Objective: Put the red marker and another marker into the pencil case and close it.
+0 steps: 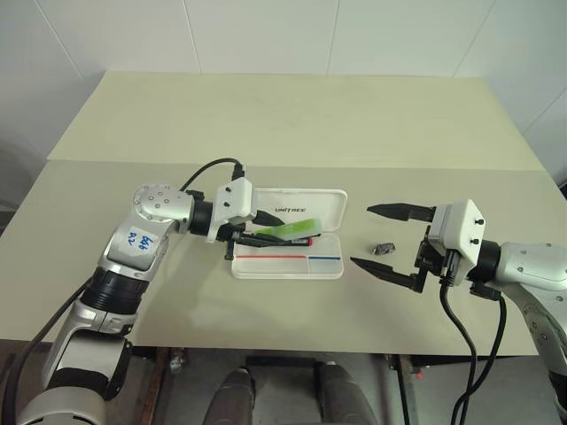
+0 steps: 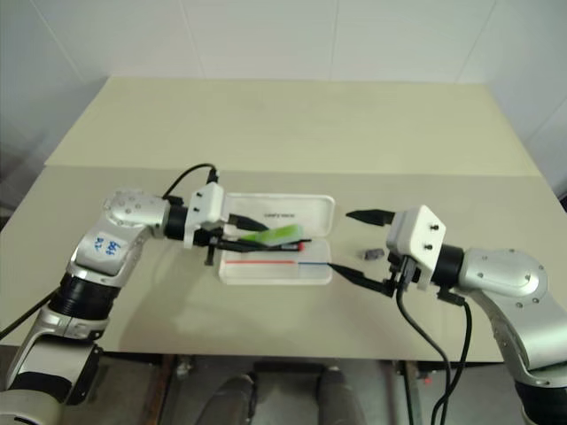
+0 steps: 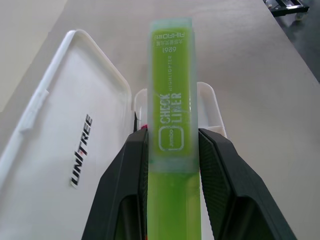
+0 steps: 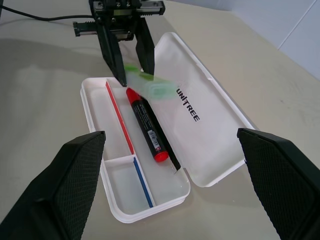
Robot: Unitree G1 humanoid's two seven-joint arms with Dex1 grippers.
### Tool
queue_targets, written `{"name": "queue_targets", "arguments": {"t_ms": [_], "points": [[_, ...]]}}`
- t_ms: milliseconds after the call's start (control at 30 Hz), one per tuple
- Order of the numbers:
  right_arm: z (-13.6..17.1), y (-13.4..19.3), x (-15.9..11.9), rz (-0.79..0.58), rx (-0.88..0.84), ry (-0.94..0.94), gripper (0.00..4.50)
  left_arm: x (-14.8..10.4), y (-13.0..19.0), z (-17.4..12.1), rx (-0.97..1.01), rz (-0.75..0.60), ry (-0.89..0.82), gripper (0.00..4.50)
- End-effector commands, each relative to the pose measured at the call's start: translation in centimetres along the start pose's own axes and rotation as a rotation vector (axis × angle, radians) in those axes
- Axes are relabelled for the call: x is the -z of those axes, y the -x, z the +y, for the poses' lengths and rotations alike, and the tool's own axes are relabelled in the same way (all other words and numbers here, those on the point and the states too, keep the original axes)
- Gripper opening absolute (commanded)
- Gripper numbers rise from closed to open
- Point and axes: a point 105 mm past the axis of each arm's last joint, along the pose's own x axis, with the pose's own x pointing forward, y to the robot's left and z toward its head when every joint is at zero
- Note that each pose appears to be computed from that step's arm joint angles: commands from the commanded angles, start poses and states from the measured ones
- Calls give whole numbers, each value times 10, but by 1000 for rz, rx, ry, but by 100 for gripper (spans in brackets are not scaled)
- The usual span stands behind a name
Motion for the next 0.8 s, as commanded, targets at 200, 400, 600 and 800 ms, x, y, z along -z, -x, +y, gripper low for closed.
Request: {"name": "queue_targets", "arguments": {"t_ms": [200, 400, 600, 800], "points": [[-1, -4, -12, -51, 10, 40, 450, 11, 16, -11, -20, 59, 33, 110], [-1, -7, -12, -58, 8, 39, 450, 20, 15, -16, -7, 70, 51, 110], [-1, -7, -13, -61, 9, 38, 450, 25, 12, -24, 38, 78, 32, 110], [0, -7, -13, -63, 15, 32, 450, 30, 11, -23, 55, 93, 17, 110]]}}
